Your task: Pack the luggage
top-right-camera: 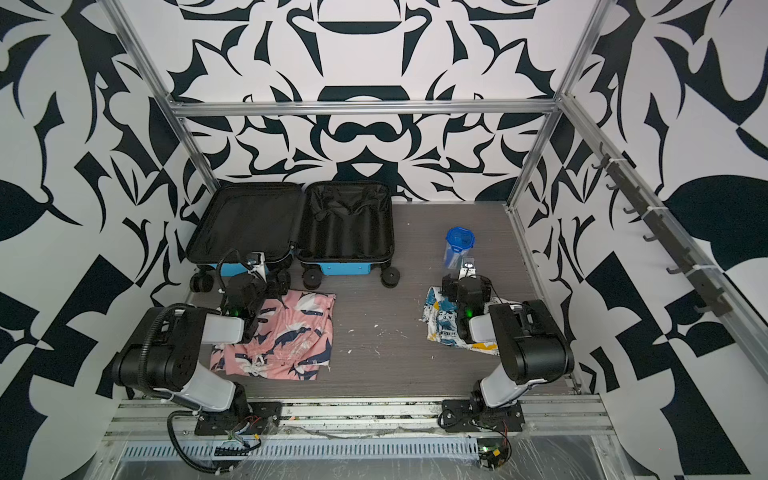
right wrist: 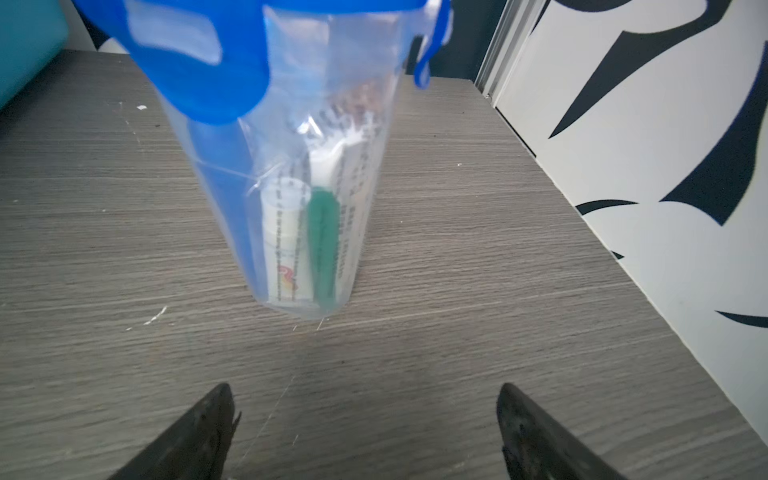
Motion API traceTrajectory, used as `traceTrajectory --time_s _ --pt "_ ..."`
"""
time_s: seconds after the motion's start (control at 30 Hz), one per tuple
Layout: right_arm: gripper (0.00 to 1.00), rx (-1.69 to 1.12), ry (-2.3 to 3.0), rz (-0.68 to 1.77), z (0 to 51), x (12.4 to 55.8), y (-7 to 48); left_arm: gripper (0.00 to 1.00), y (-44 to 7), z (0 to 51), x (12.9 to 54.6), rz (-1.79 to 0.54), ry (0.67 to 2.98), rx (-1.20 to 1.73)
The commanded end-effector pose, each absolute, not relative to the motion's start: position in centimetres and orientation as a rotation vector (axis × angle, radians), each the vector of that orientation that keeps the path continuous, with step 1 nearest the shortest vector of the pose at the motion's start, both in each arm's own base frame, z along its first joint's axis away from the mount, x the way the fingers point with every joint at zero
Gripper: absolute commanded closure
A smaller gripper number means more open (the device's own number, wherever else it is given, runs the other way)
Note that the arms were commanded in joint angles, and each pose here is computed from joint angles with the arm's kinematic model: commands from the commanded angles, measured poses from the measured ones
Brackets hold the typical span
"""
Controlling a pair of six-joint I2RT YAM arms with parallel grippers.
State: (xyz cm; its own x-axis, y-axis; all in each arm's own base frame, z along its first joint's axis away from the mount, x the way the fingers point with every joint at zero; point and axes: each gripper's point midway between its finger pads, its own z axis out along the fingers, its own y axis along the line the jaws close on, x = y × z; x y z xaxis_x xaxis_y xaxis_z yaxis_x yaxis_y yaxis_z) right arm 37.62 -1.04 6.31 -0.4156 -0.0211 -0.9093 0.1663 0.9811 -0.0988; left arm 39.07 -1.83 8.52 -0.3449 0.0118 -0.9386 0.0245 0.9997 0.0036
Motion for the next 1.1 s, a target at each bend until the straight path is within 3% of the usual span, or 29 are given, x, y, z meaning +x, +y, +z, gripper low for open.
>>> traceTrajectory --time_s 0.0,1.07 --pt "0.0 0.065 1.941 -0.157 8.07 38.6 -0.21 0.01 -1.66 8.76 39.4 -0.006 1.917 0.023" --pt "0.01 0.062 1.944 -0.155 8.01 38.6 -0.16 0.01 -1.65 8.79 39.39 -0.006 1.915 0.022"
